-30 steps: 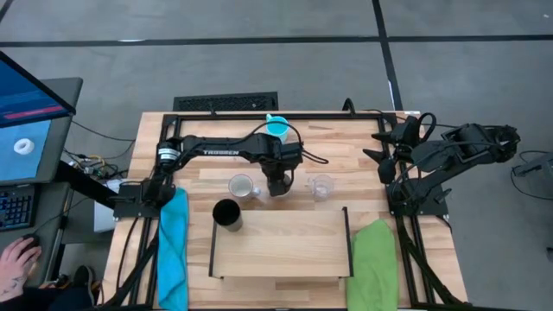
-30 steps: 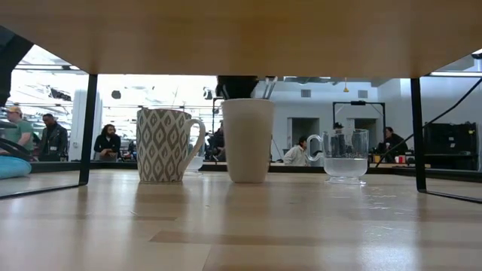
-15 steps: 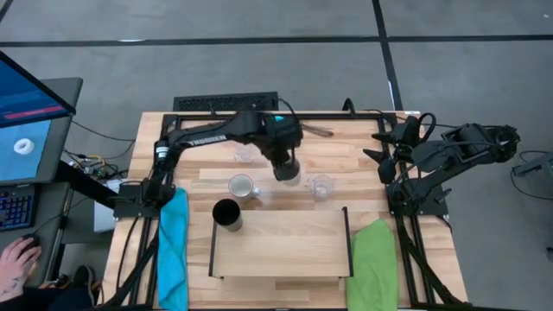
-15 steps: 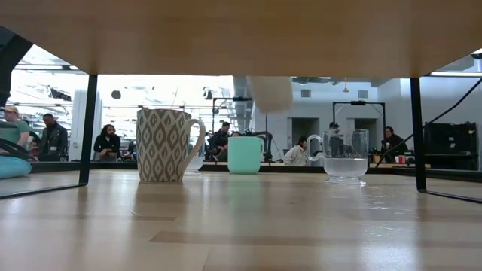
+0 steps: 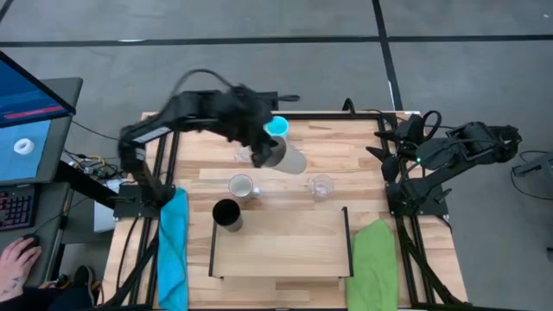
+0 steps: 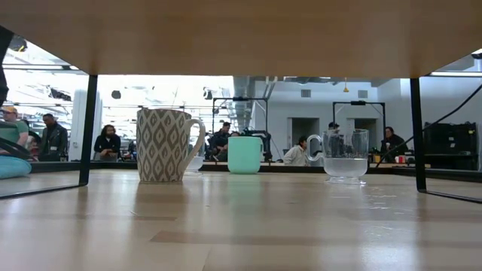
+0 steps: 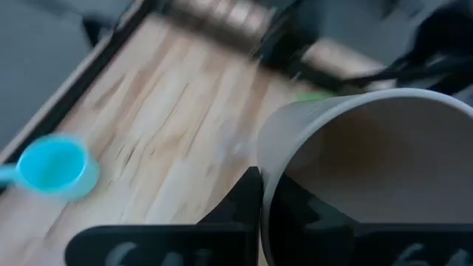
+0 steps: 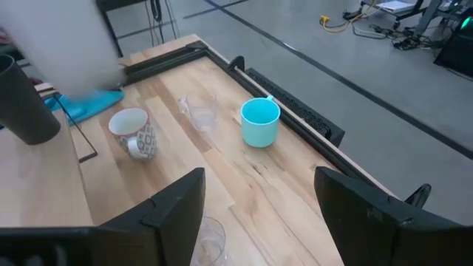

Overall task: Stack small to large cups/mugs on shelf
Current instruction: Put the white cup on the shelf

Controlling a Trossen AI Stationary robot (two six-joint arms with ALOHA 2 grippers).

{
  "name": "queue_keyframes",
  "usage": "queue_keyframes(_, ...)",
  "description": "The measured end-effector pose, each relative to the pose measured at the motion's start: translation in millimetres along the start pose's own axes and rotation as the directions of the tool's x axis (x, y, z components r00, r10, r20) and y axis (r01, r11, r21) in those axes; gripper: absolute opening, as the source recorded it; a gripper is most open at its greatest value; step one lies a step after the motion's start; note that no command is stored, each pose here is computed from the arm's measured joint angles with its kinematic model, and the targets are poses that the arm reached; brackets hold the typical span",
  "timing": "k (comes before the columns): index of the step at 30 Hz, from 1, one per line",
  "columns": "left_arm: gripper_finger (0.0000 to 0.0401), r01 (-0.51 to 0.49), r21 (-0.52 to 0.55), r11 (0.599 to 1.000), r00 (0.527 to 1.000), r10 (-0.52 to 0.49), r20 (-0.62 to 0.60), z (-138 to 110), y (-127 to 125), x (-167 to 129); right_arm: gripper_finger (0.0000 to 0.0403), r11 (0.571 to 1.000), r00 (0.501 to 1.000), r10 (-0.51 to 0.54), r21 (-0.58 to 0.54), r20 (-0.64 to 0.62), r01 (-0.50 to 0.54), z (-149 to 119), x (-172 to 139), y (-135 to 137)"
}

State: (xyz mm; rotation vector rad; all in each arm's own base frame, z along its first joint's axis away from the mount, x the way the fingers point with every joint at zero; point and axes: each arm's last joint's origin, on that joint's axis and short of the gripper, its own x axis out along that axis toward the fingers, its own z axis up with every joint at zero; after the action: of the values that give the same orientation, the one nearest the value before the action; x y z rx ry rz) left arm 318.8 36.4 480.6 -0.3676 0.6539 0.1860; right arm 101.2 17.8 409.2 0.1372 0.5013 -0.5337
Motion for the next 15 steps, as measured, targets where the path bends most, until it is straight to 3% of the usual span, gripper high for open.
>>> queue_keyframes(3,0.0,0.115,0.023,0.993,0.982,-0.117,0.151,5.5,-12.8,-36.4,0.0279,1.0,1.0,0.0,-0.002,-0.002,0.0,0.1,0.6,0.8)
queue_keyframes(6,0.0,0.257,0.093,0.962,0.918,-0.273,0.286,10.1,-24.3,-72.2,0.0279,1.0,1.0,0.0,-0.001,-0.001,0.0,0.1,0.4,0.6)
queue_keyframes(11,0.0,0.479,0.31,0.821,0.717,-0.57,0.401,11.2,-39.8,-130.8,0.0279,1.0,1.0,0.0,0.0,0.001,0.0,0.3,0.6,0.9)
queue_keyframes(15,0.0,0.547,0.468,0.694,0.562,-0.719,0.409,7.2,-48.3,-164.4,0.0279,1.0,1.0,-0.002,0.001,0.003,0.002,0.4,0.5,0.8)
